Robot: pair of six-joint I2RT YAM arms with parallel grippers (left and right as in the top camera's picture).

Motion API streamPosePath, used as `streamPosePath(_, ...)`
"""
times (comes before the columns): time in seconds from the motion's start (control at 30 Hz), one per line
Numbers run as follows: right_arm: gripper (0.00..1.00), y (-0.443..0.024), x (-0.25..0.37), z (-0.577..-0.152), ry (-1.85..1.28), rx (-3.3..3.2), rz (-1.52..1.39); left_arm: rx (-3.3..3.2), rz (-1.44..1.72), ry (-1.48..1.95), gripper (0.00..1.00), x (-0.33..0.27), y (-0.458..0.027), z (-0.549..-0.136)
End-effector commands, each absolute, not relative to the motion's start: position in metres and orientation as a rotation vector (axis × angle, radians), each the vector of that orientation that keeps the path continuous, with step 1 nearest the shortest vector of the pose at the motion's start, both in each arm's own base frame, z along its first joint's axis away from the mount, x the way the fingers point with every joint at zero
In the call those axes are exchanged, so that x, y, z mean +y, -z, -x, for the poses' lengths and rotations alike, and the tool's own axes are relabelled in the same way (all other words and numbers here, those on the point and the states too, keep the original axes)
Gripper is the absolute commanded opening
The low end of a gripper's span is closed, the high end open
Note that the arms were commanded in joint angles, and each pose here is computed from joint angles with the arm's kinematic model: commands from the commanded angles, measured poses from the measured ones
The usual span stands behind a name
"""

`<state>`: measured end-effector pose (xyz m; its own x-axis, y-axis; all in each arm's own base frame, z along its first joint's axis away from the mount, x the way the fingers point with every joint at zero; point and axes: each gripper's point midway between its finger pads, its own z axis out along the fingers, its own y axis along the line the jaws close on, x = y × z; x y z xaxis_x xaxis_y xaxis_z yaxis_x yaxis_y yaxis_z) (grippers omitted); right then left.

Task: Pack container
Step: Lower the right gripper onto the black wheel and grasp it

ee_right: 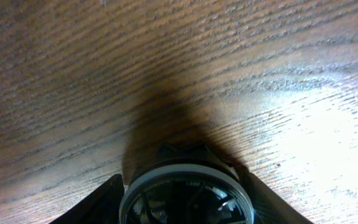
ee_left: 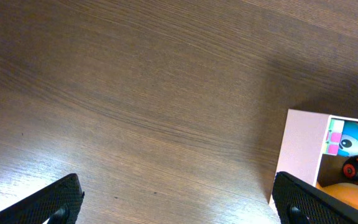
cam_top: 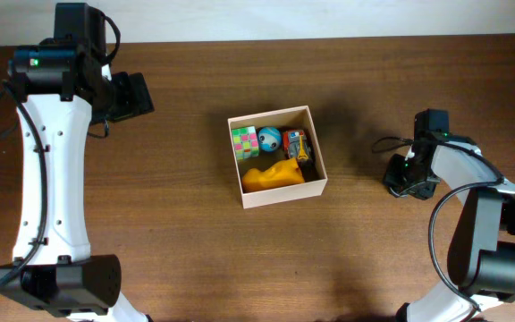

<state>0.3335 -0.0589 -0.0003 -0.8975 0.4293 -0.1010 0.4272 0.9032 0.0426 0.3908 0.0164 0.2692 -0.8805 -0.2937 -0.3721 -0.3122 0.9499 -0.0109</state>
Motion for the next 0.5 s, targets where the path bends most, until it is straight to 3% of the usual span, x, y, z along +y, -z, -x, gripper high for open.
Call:
streamPosePath(0.0, 0.55, 0.003, -0.06, -0.333, -0.027, 2.977, -0.688, 2.715, 0.419, -0.065, 0.99, 0.016, -0.274, -0.393)
streamPosePath(0.4, 0.55, -0.053, -0.056, -0.364, -0.033, 2.919, -0.619, 2.715, 0.419, -0.065, 0.99, 0.016, -0.274, -0.393)
streamPosePath(0.47, 0.61, -0.058, -0.055, -0.366, -0.034, 2.915, -0.615, 2.715, 0.419, -0.065, 0.99, 0.016, -0.274, -0.393)
